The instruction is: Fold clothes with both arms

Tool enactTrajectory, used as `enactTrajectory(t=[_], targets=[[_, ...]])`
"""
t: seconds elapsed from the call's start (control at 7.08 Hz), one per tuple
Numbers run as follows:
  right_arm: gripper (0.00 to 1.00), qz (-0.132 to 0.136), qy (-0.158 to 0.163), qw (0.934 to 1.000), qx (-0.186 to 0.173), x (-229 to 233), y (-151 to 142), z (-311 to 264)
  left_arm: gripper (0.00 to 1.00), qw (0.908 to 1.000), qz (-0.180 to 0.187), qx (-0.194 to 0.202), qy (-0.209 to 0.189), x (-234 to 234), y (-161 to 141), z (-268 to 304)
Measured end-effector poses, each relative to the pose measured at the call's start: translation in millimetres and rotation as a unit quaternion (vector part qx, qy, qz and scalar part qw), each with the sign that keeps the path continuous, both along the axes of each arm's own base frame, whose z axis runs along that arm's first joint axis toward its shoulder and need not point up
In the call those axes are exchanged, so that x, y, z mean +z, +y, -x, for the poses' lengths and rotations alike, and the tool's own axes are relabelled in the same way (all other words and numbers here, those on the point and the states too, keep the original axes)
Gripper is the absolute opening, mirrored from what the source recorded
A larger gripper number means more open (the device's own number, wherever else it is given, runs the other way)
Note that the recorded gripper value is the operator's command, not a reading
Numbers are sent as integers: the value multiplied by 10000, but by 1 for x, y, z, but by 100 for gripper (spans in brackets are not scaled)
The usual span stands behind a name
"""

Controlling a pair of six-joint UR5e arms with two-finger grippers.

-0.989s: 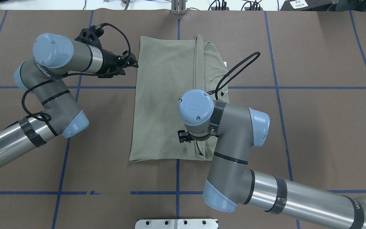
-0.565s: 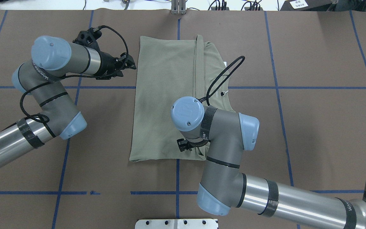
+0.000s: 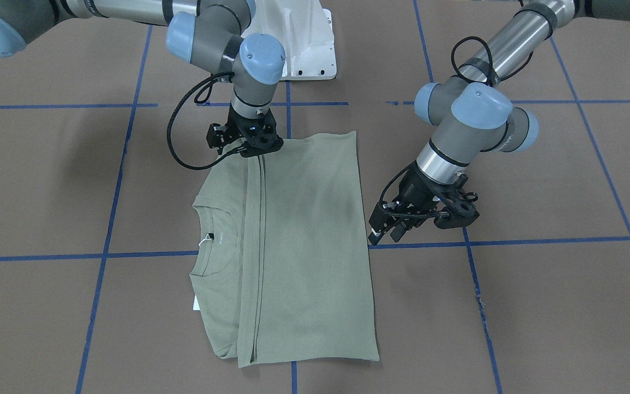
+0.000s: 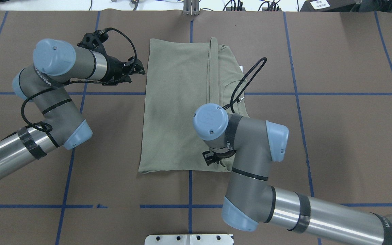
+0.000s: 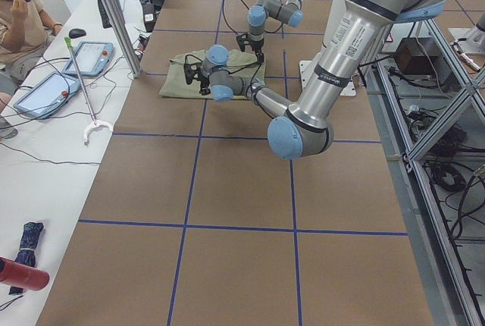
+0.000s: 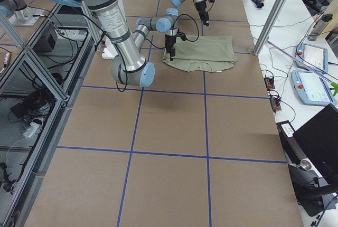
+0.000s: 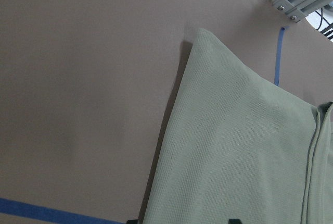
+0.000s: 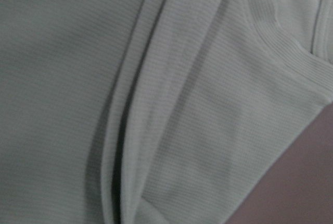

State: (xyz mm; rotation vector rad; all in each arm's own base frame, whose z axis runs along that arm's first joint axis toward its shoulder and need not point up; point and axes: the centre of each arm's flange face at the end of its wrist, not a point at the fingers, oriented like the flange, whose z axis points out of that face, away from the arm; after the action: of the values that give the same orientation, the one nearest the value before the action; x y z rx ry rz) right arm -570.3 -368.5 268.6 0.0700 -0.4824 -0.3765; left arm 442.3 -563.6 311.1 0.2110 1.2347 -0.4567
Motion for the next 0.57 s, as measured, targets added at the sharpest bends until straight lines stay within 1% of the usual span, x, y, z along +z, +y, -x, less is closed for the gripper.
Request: enactTrajectory(t=[0.28, 0.42, 0.57], targets=[[100, -59, 130, 9998, -172, 48, 20, -67, 65, 10000, -9, -2, 18, -2, 1, 0], [100, -53, 166, 9996, -201, 50, 30, -87, 65, 10000, -11, 0, 21, -3, 1, 1], [100, -42, 173, 9997, -165, 35, 30, -88, 65, 10000, -14, 2, 26, -4, 1, 1]])
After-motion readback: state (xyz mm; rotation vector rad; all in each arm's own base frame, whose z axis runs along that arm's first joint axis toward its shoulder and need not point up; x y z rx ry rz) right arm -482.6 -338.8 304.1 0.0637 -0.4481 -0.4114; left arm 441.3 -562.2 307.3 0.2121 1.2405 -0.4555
